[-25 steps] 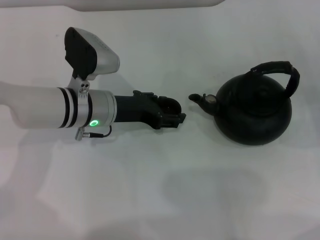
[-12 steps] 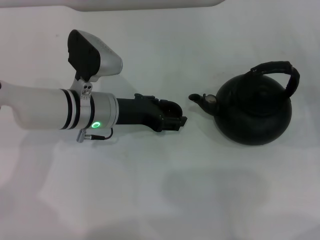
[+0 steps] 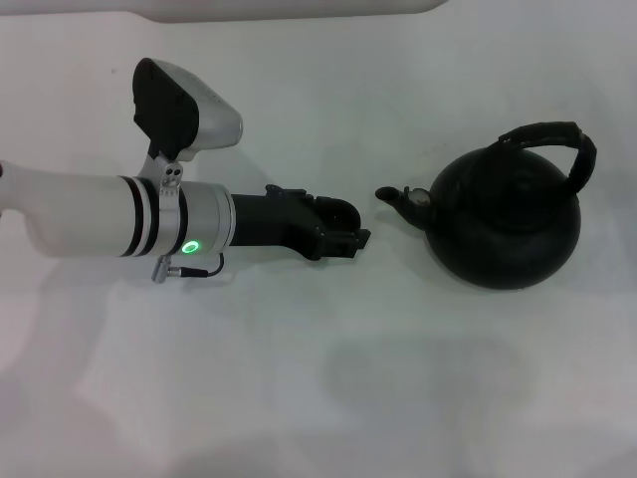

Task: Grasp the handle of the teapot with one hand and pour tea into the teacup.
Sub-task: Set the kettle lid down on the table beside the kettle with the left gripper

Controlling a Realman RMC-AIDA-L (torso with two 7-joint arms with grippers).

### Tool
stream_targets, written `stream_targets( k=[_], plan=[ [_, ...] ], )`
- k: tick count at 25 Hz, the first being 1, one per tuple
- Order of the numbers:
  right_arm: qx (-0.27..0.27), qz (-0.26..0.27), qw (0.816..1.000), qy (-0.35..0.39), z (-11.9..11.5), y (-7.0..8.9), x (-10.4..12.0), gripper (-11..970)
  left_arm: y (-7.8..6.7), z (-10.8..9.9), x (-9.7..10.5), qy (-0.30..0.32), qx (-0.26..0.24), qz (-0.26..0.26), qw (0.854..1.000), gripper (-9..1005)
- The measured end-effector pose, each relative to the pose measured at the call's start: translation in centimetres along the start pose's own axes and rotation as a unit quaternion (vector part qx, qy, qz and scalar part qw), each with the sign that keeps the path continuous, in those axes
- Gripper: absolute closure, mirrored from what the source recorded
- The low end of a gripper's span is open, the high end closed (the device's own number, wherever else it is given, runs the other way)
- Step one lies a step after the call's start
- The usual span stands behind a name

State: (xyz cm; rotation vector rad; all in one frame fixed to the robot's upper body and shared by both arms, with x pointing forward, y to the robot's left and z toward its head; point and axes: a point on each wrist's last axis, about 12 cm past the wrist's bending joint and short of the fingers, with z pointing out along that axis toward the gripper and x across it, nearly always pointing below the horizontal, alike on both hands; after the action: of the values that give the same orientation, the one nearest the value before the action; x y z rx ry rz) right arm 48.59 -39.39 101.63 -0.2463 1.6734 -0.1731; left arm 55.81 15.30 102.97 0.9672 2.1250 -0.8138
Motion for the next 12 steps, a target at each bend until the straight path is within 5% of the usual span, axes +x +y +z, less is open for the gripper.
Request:
stream_targets(
  k=[12],
  plan=[
    [0.0, 0.0, 1.0, 0.0, 0.0, 0.0, 0.01, 167, -0.04, 0.03, 0.05, 0.004, 0.0, 0.001, 1.0, 265]
  ],
)
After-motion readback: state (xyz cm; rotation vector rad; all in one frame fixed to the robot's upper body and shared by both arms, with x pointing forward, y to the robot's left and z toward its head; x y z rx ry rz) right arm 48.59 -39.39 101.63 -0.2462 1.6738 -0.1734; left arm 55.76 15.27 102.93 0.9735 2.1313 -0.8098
